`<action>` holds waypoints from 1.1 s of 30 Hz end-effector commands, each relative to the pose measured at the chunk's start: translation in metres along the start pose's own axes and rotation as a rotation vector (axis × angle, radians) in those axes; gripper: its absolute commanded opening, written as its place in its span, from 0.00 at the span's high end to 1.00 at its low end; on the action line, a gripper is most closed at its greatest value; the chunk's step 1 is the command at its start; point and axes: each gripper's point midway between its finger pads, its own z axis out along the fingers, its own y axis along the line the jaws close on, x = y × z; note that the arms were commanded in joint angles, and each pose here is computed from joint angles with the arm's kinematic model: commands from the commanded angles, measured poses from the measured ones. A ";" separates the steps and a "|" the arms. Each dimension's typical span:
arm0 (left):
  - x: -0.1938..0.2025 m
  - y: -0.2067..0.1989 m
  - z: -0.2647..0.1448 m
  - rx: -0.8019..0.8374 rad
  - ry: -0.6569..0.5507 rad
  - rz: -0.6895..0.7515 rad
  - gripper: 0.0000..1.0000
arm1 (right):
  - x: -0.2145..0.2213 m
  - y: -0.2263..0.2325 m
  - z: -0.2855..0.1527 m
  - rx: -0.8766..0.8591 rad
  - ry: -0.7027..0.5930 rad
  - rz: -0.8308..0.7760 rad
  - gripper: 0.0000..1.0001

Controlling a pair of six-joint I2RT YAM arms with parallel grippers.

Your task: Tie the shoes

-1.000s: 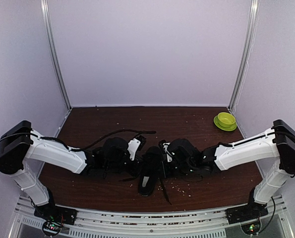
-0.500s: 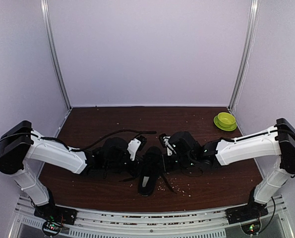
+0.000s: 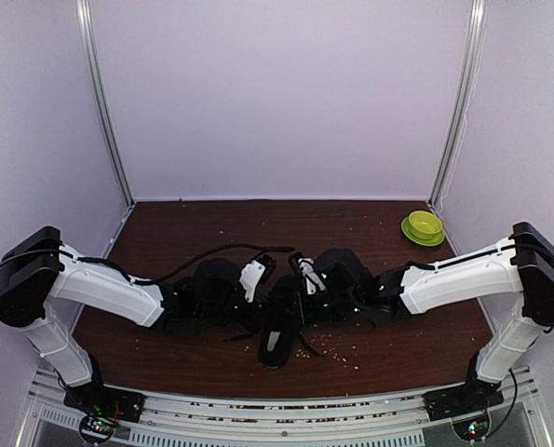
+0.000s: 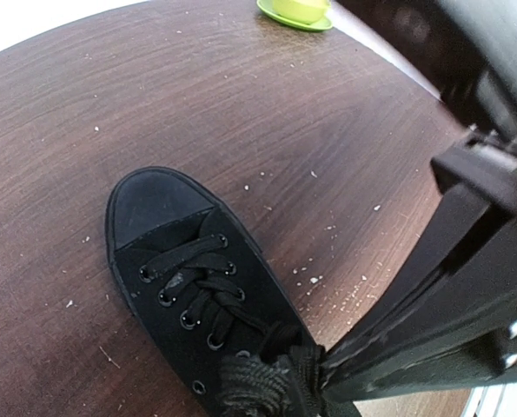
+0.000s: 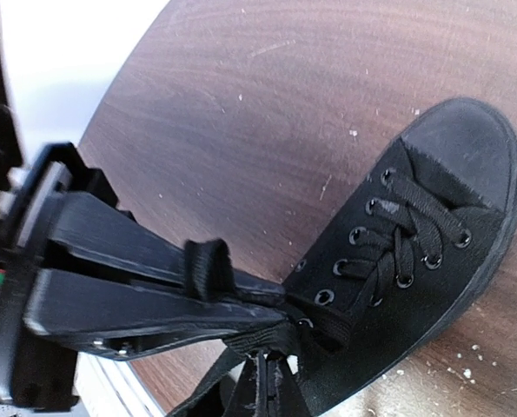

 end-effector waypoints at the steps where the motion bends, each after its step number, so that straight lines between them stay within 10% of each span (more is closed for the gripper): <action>1: -0.013 -0.007 -0.003 0.030 -0.050 0.002 1.00 | 0.010 -0.009 0.009 0.024 0.016 0.031 1.00; 16: 0.007 -0.022 -0.022 0.107 -0.019 0.019 0.99 | 0.011 -0.028 0.014 0.110 0.010 0.063 1.00; 33: 0.048 -0.041 -0.032 0.164 0.108 0.091 0.71 | 0.010 -0.025 0.017 0.094 0.014 0.067 1.00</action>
